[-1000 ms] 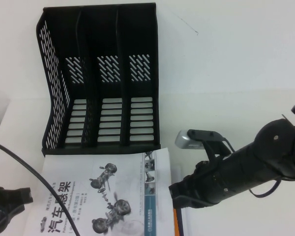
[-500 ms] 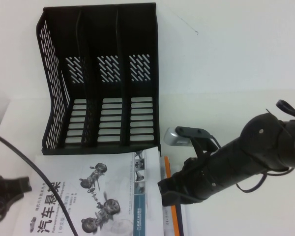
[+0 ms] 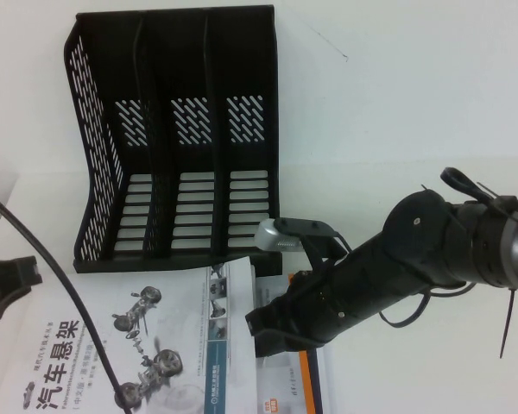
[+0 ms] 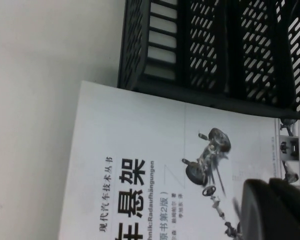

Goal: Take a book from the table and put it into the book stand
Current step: Push book with right arm, then pick up the book with your left arm

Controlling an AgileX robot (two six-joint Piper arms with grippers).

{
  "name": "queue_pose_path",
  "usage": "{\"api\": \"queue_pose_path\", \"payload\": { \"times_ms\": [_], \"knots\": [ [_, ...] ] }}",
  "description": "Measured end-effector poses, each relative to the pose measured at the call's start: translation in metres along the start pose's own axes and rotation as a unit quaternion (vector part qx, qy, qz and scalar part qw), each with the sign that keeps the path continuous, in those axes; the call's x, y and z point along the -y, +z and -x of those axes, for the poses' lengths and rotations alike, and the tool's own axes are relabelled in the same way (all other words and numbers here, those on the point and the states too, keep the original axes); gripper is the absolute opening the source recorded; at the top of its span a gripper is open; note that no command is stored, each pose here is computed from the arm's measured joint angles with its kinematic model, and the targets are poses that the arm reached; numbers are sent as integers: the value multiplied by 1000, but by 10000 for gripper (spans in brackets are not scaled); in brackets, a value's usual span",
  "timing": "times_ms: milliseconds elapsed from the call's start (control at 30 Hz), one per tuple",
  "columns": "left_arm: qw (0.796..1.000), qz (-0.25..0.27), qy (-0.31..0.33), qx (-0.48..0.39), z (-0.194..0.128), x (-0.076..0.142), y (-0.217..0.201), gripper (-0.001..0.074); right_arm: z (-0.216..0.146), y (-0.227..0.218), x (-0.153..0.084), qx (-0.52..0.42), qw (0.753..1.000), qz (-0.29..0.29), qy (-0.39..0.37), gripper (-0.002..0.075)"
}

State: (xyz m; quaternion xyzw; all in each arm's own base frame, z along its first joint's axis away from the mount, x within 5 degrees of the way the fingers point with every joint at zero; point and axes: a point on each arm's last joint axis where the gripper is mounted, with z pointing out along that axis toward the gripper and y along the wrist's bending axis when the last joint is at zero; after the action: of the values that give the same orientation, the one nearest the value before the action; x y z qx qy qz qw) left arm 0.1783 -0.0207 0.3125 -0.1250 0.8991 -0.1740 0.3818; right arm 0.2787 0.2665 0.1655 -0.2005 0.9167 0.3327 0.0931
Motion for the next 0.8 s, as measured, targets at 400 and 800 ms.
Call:
{"api": "queue_pose_path", "payload": {
  "times_ms": [400, 800],
  "knots": [
    [994, 70, -77, 30, 15, -40, -9, -3, -1, -9, 7, -16, 997, -71, 6, 4],
    [993, 49, -90, -64, 16, -59, 32, -3, 13, -52, -27, 34, 997, -15, -61, 4]
  ]
}}
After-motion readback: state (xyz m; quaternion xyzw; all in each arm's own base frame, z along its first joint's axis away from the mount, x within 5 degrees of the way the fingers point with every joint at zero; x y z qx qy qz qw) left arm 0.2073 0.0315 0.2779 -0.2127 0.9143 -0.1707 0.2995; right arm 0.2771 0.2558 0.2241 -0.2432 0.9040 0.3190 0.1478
